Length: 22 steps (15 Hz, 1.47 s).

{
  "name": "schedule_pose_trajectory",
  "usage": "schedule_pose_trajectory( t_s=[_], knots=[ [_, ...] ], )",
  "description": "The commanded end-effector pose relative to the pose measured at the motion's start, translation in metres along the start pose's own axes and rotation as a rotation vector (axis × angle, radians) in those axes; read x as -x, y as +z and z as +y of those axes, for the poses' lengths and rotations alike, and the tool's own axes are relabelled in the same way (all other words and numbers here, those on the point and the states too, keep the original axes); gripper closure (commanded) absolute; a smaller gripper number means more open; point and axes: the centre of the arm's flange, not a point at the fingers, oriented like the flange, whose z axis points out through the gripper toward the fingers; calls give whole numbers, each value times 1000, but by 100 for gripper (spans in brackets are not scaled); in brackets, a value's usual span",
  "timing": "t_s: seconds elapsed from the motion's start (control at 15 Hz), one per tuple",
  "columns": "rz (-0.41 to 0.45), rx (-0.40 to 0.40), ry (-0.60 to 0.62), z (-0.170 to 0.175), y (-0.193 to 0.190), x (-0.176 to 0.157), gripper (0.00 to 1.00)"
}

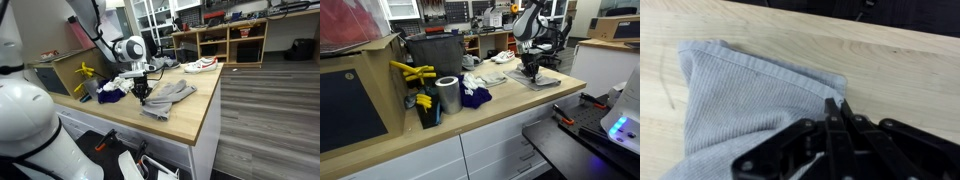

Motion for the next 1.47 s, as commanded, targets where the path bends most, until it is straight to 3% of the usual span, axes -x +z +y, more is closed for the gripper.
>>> schedule_pose_trajectory(
  t_s=[0.0,0.07,0.2,0.53,0.8,1.13,1.4],
  knots=[
    [-9,-16,5,-7,-1,19,99],
    [-19,-17,6,-7,1,21,70],
    [-21,-12,5,-2,2,27,64],
    [47,-9,57,31,-19,29,27],
    [183,-28,183,76,-55,21,1],
    [347,-25,387,139,-79,-3,0],
    [416,-23,570,179,-81,-23,0]
  ],
)
